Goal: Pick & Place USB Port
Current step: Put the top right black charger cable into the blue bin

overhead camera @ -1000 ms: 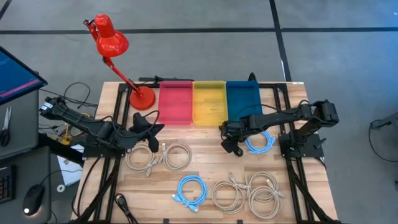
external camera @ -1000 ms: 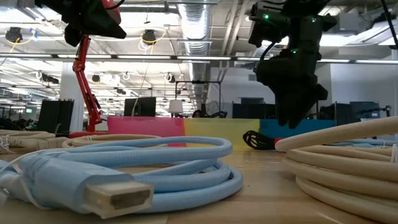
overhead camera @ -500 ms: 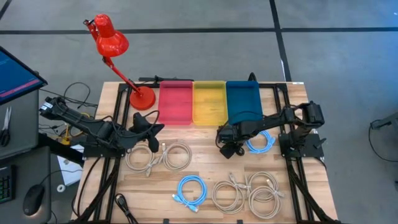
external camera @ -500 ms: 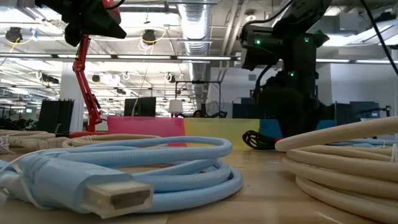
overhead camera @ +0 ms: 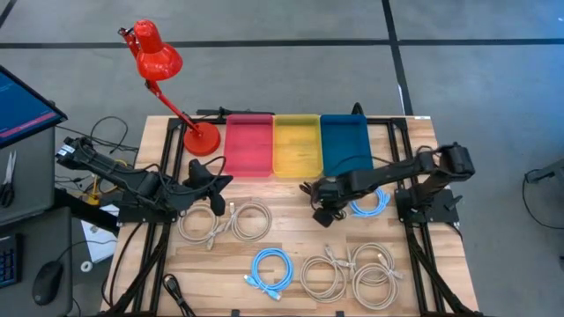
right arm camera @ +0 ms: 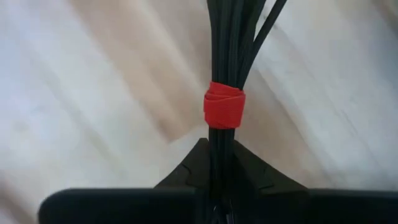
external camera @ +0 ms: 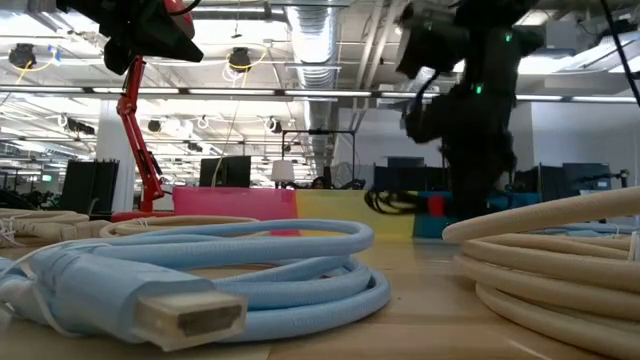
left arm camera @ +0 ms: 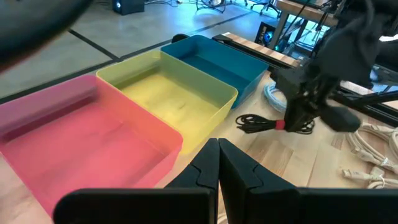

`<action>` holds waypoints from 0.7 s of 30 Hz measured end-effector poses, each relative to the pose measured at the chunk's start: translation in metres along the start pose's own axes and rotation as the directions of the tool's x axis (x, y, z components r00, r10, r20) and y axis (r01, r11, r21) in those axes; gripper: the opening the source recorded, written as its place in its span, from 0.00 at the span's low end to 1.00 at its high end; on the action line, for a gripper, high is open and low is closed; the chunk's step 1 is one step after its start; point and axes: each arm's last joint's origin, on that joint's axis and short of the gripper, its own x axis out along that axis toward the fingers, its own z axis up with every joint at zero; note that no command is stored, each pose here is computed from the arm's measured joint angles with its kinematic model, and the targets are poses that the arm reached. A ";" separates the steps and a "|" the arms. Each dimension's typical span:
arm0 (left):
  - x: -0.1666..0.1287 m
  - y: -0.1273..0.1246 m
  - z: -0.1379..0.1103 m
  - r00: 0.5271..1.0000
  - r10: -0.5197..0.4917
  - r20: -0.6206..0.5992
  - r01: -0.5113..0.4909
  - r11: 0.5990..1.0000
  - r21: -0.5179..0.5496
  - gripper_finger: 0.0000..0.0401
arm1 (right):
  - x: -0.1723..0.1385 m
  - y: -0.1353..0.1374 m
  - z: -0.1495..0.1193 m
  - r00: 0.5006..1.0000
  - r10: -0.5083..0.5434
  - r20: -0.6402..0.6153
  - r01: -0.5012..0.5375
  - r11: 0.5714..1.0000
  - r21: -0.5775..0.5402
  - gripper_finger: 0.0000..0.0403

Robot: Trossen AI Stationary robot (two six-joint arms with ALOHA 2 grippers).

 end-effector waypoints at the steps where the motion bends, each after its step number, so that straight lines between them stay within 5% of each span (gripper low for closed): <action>1: 0.000 0.000 0.000 1.000 0.000 0.000 0.000 1.000 0.000 0.01 | -0.007 0.000 0.000 1.000 0.026 0.017 -0.026 1.000 -0.002 0.06; 10: 0.000 0.000 0.000 1.000 0.000 0.000 0.000 1.000 0.000 0.01 | -0.072 -0.022 0.007 0.960 0.084 0.266 -0.111 0.990 0.088 0.06; 21: 0.000 0.000 0.000 1.000 0.000 0.000 0.000 1.000 -0.001 0.01 | -0.103 -0.096 0.029 0.910 -0.117 0.397 -0.008 0.955 0.297 0.06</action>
